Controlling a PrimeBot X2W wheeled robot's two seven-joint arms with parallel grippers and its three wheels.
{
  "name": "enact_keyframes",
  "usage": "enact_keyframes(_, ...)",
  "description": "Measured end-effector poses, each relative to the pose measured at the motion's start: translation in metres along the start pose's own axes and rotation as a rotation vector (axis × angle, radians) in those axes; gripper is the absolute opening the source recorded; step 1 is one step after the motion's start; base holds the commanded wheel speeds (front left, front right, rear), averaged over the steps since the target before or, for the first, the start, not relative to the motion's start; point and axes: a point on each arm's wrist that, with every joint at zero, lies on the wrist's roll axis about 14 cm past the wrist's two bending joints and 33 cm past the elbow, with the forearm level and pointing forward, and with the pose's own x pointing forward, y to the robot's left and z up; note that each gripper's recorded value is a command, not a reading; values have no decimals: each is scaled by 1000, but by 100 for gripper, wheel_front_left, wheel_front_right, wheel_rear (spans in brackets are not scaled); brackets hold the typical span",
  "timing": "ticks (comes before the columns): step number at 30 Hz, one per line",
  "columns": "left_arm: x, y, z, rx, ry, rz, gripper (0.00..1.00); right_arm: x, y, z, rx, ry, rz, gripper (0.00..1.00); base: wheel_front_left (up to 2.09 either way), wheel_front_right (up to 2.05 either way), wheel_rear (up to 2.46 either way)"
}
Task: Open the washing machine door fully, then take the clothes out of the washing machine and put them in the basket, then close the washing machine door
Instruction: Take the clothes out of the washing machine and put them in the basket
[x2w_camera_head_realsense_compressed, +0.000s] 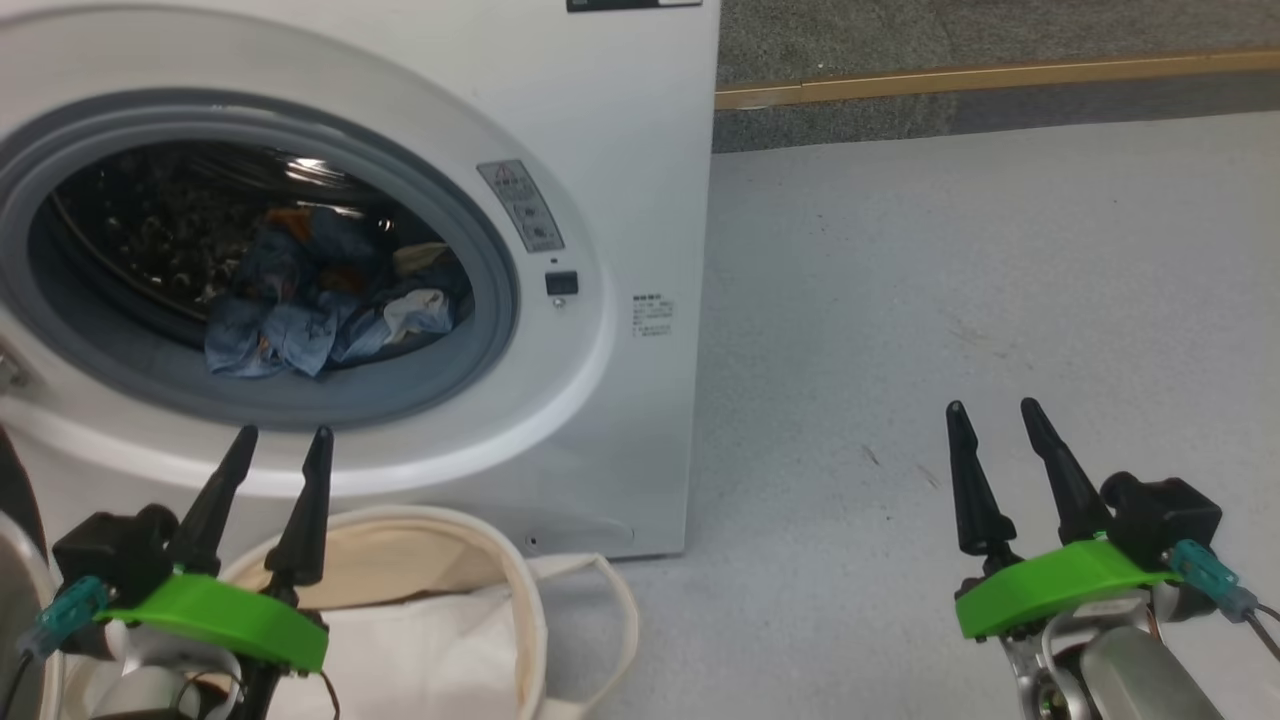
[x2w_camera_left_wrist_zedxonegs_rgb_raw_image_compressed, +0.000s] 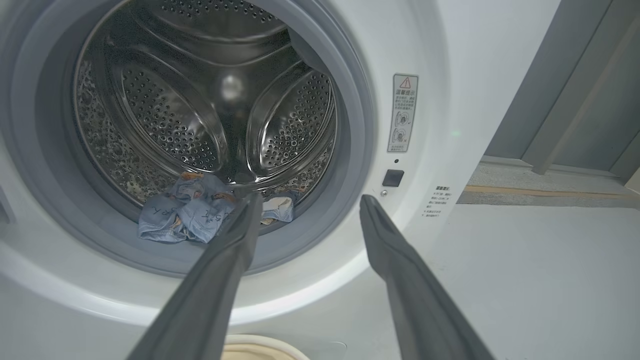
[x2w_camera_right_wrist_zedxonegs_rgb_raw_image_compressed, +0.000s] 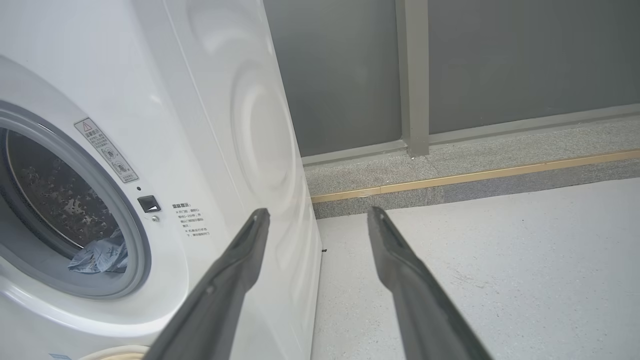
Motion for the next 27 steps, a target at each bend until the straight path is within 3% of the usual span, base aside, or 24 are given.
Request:
enact_keyframes(16, 8, 17, -1, 11, -28, 90, 100, 1, 1, -3, -2, 8, 5, 100, 33, -33, 0)
enact_keyframes(22, 12, 34, -31, 29, 99, 158, 100, 2, -3, -2, -3, 5, -8, 100, 0, 0, 0)
enact_keyframes(27, 49, 39, -34, 75, 171, 163, 100, 13, -9, 0, -7, -3, -16, 100, 0, 0, 0)
